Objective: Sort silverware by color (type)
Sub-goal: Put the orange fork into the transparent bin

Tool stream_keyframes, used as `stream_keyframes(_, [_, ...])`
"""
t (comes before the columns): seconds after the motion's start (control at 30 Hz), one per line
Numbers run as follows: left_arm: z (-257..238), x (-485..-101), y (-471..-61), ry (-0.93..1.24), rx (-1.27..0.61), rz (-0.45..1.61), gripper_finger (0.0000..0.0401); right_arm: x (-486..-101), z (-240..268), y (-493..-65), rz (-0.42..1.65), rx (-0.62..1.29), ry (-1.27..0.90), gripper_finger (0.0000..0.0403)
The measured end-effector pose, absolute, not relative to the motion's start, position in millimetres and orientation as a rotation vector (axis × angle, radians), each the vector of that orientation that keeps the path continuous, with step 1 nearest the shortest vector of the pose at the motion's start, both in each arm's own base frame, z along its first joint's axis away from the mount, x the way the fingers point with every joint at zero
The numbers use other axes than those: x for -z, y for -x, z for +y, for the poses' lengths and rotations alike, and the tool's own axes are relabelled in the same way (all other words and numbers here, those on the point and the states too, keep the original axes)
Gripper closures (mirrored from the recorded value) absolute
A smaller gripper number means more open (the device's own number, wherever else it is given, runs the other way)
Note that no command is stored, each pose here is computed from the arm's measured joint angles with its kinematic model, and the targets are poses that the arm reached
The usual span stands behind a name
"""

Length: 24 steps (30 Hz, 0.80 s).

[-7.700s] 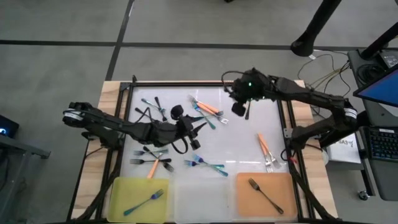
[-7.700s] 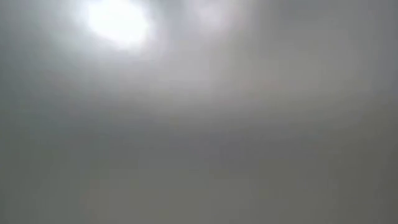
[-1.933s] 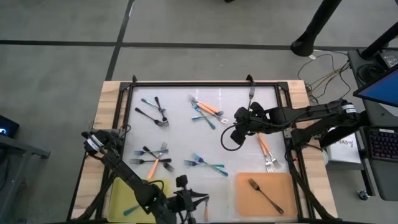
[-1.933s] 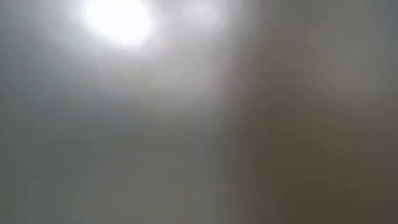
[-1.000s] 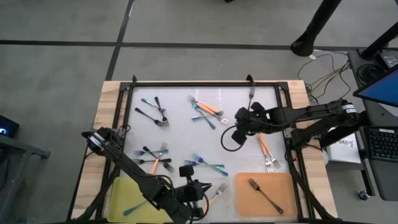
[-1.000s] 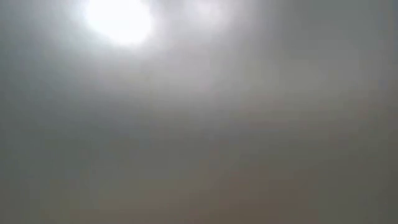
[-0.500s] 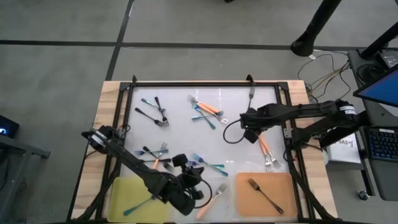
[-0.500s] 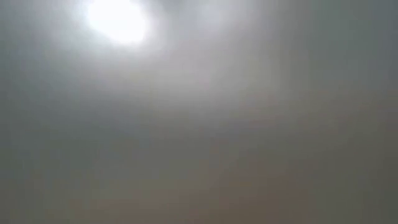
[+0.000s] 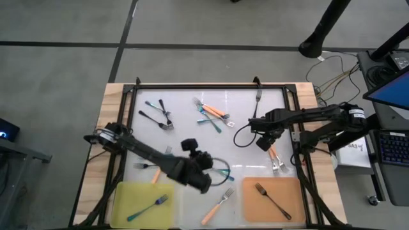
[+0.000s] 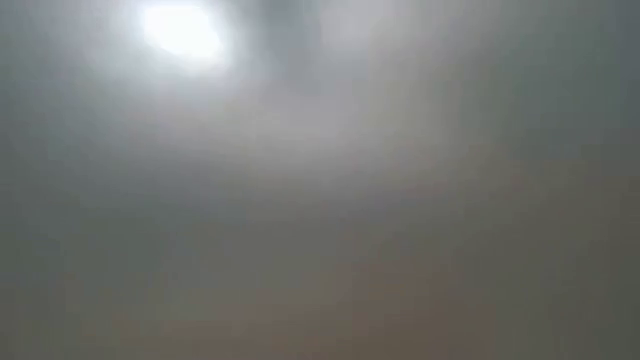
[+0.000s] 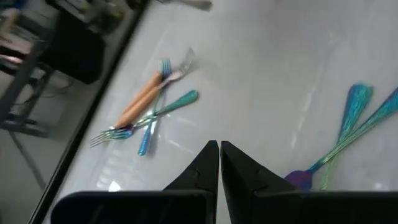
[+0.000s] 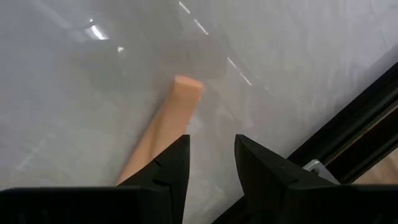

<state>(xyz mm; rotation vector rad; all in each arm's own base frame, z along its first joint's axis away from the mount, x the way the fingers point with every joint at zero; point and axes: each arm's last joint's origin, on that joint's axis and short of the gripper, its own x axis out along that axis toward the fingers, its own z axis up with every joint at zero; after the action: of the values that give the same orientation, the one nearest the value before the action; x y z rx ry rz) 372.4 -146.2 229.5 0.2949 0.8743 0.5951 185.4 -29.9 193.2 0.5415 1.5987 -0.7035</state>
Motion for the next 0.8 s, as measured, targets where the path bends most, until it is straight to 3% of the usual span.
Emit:
stream_keyframes(0.17, [-126.8,-224.7,-396.1,-0.25,-0.259,0.958,0.0401,-192.8,-29.3,-185.4,1.601,0.691,-0.562,0.0284])
stream_keyframes(0.33, [-118.1,-224.3,-413.7,-0.192,0.075,0.883,0.0401,-192.6,-29.1,-185.3,1.601,0.691,-0.572,0.0284])
stream_keyframes(0.8, [-44.7,-211.9,-396.4,-0.111,-0.014,0.923,0.0401,-183.0,-27.4,-179.1,1.64,0.677,-0.585,0.0284])
